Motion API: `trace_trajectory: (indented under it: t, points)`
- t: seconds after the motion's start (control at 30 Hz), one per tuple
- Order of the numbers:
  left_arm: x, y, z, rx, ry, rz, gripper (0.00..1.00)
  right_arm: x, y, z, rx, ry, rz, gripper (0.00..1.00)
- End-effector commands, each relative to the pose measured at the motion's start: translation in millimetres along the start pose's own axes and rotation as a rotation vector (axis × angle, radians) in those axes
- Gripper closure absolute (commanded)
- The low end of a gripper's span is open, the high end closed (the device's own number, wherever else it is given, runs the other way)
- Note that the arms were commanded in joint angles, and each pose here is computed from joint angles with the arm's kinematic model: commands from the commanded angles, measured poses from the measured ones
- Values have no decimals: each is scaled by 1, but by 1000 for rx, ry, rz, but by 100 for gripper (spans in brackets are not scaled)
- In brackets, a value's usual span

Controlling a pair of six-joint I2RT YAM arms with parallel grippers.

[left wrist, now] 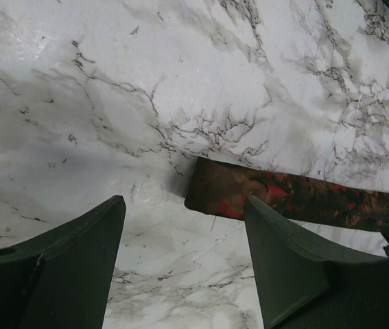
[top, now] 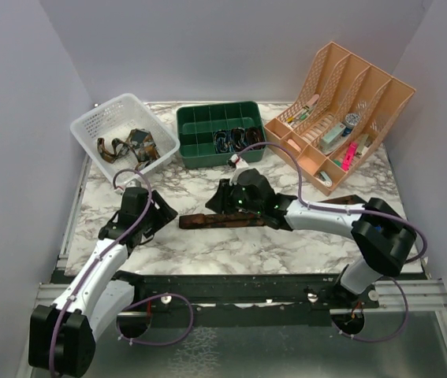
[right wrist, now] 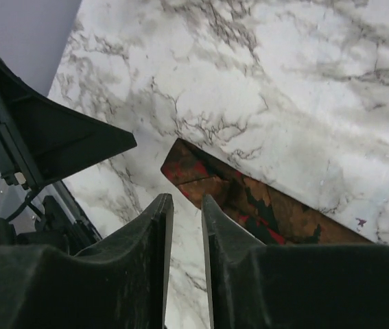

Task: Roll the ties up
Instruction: Roll the tie at the center of the board.

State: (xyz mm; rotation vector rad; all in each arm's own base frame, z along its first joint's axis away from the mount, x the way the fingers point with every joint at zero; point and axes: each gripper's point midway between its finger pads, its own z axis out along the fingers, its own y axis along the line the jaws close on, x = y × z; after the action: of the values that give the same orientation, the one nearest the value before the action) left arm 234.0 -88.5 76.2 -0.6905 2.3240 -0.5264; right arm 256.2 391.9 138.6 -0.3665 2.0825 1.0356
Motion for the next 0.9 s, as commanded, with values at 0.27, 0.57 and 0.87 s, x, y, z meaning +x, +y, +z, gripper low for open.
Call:
trace_trajectory:
  t: [0.27,0.57,0.87]
  points:
    - [23,-7,17,108,65,-117,29,51,8,30,-9,280,162,92]
    - [28,-4,20,112,85,-118,29,64,0,39,27,347,151,92]
    - [24,-6,19,118,72,-94,29,83,-15,42,76,383,172,92]
